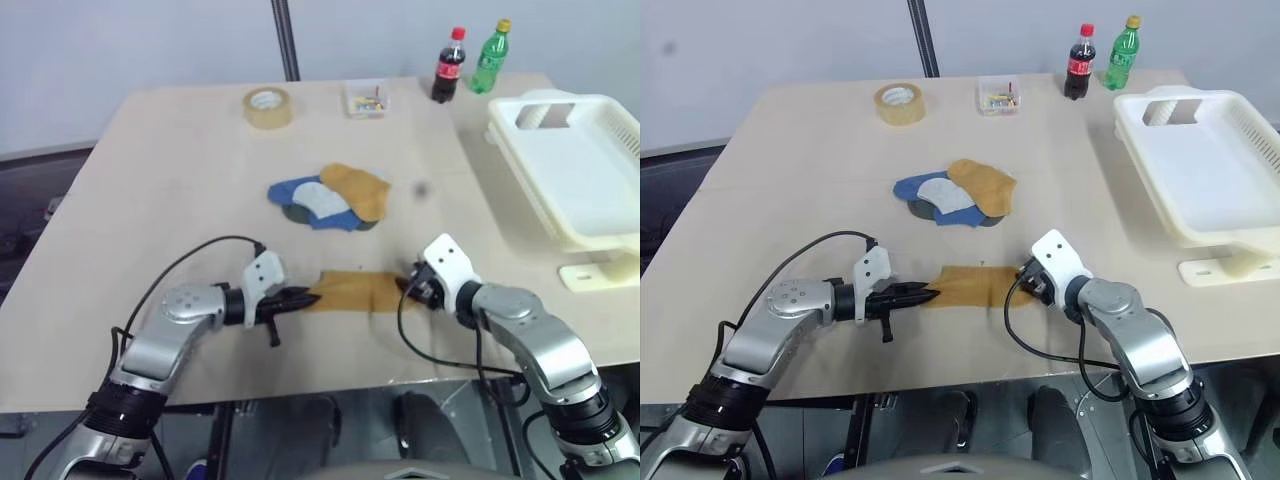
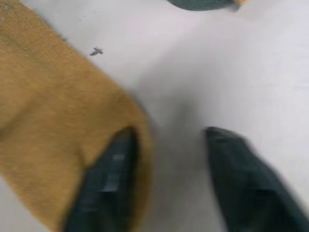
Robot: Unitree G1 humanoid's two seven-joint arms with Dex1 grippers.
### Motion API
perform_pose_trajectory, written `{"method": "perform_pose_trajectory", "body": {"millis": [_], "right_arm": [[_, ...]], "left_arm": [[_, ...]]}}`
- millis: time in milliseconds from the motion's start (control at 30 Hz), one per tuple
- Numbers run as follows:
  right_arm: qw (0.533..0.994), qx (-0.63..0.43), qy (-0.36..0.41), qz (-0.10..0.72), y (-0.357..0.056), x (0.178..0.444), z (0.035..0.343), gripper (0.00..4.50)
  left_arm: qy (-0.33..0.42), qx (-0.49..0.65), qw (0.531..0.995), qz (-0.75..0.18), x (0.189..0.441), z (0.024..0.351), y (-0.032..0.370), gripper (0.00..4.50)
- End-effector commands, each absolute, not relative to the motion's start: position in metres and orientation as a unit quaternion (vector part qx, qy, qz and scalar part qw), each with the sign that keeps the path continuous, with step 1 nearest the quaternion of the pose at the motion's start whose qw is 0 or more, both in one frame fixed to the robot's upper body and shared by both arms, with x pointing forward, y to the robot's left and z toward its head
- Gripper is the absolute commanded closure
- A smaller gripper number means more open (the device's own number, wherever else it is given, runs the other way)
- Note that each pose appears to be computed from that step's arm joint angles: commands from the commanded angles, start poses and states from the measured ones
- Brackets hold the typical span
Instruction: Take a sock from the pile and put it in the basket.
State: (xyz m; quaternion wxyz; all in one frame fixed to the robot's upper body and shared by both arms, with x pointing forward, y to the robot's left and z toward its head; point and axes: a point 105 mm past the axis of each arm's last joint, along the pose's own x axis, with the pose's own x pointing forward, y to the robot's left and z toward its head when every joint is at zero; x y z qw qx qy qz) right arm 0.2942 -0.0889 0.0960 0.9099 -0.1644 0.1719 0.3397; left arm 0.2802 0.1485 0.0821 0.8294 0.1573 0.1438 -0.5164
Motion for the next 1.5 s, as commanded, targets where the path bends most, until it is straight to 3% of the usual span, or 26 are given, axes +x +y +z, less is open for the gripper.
{"method": "perform_pose_trajectory", "body": {"millis": [33,100,167,200,367,667,767,933,1167,1333,1400,1500], "right_arm": [[0.911,-0.15,0.119,0.365,-0.083,0.293,0.118,1.85],[0.909,-0.156,0.102,0.372,-0.089,0.293,0.125,1.1],[0.91,-0.171,0.081,0.37,-0.096,0.293,0.131,0.2],[0.911,-0.176,0.073,0.366,-0.099,0.293,0.133,0.0],[0.899,-0.164,0.057,0.401,-0.109,0.278,0.142,0.0],[0.883,-0.189,0.038,0.428,-0.122,0.258,0.15,0.0],[0.878,-0.202,0.033,0.433,-0.126,0.254,0.15,0.0],[0.864,-0.22,0.016,0.452,-0.126,0.247,0.149,0.0],[0.869,-0.215,0.011,0.445,-0.127,0.246,0.146,0.0],[0.874,-0.207,0.015,0.439,-0.13,0.247,0.144,0.0],[0.881,-0.197,0.015,0.43,-0.132,0.248,0.145,0.0],[0.888,-0.189,0.014,0.418,-0.135,0.252,0.148,0.0]], "left_arm": [[0.131,0.143,0.851,-0.489,0.282,0.089,0.16,4.5],[0.125,0.114,0.852,-0.496,0.278,0.095,0.16,4.5],[0.115,0.102,0.857,-0.492,0.277,0.101,0.163,3.79],[0.114,0.095,0.858,-0.491,0.276,0.103,0.164,3.62],[0.12,0.08,0.859,-0.491,0.268,0.108,0.172,1.54],[0.158,0.112,0.867,-0.459,0.263,0.085,0.184,1.54],[0.16,0.108,0.87,-0.453,0.267,0.075,0.179,2.25],[0.147,0.096,0.875,-0.451,0.27,0.076,0.183,4.35],[0.099,0.076,0.878,-0.461,0.262,0.134,0.221,4.44],[0.112,0.114,0.875,-0.457,0.256,0.218,0.267,4.44],[0.136,0.122,0.85,-0.494,0.25,0.248,0.257,4.44],[0.148,0.128,0.815,-0.545,0.261,0.255,0.218,4.44]]}}
